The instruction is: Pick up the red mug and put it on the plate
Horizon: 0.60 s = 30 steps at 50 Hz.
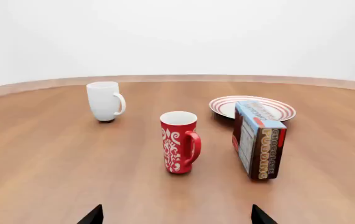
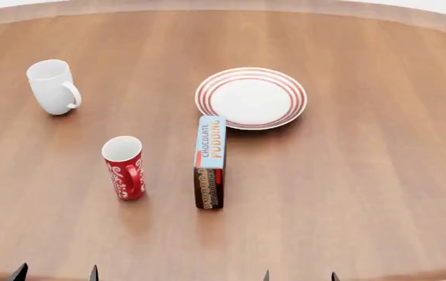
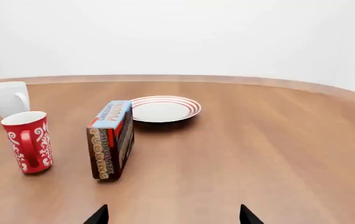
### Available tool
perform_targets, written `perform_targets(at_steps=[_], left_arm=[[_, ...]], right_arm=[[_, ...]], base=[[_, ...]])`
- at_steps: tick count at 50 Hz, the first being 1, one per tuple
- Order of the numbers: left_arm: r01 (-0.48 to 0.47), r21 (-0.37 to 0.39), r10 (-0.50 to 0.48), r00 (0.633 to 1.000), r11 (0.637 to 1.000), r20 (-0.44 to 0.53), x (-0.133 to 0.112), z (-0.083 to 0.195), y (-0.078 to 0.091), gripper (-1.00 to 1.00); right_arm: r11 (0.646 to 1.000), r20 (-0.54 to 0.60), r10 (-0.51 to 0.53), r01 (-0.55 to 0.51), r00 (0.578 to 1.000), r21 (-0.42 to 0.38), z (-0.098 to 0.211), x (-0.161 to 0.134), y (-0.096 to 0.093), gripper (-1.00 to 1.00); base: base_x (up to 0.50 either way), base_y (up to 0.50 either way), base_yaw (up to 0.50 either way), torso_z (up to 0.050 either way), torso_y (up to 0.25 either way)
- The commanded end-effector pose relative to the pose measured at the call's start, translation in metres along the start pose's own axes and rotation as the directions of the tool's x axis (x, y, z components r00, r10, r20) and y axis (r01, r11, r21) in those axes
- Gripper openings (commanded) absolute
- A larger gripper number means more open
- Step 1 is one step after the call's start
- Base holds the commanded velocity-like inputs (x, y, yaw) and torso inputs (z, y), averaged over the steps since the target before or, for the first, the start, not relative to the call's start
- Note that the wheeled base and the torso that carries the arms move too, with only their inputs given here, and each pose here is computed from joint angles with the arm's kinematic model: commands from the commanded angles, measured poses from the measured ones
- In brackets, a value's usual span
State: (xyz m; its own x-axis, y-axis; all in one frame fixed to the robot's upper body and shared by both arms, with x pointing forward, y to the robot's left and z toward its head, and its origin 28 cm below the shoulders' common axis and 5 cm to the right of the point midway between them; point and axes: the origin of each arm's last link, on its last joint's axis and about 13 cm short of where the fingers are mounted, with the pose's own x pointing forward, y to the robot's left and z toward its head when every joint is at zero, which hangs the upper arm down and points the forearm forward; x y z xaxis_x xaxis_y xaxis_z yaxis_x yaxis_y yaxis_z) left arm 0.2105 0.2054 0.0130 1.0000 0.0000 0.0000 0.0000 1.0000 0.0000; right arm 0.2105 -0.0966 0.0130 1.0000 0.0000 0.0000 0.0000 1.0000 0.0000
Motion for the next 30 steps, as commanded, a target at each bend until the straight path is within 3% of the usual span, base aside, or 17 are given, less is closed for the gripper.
perform_targets(at_steps=[1,14,30], left_arm=[[0.005,-0.007,-0.005,1.0,1.0,0.001,0.0,0.0,0.0,1.0],[0.016,-0.005,-0.016,1.0,1.0,0.013,0.0003,-0.0001,0.0,1.0],[0.054,0.021,-0.057,0.987,0.998,0.149,0.0028,-0.0007,0.0004,1.0]], right_arm=[[1.0,-0.004,0.002,-0.002,1.0,0.004,-0.0003,-0.0003,0.0003,1.0],[1.0,-0.009,0.01,-0.01,1.0,0.005,-0.0015,0.0004,-0.0001,1.0],[1.0,-0.011,0.016,-0.016,1.0,0.007,-0.0009,-0.0003,0.0,1.0]], base=[[0.0,0.0,0.0,0.0,0.0],[0.0,0.0,0.0,0.0,0.0],[0.0,0.0,0.0,0.0,0.0]])
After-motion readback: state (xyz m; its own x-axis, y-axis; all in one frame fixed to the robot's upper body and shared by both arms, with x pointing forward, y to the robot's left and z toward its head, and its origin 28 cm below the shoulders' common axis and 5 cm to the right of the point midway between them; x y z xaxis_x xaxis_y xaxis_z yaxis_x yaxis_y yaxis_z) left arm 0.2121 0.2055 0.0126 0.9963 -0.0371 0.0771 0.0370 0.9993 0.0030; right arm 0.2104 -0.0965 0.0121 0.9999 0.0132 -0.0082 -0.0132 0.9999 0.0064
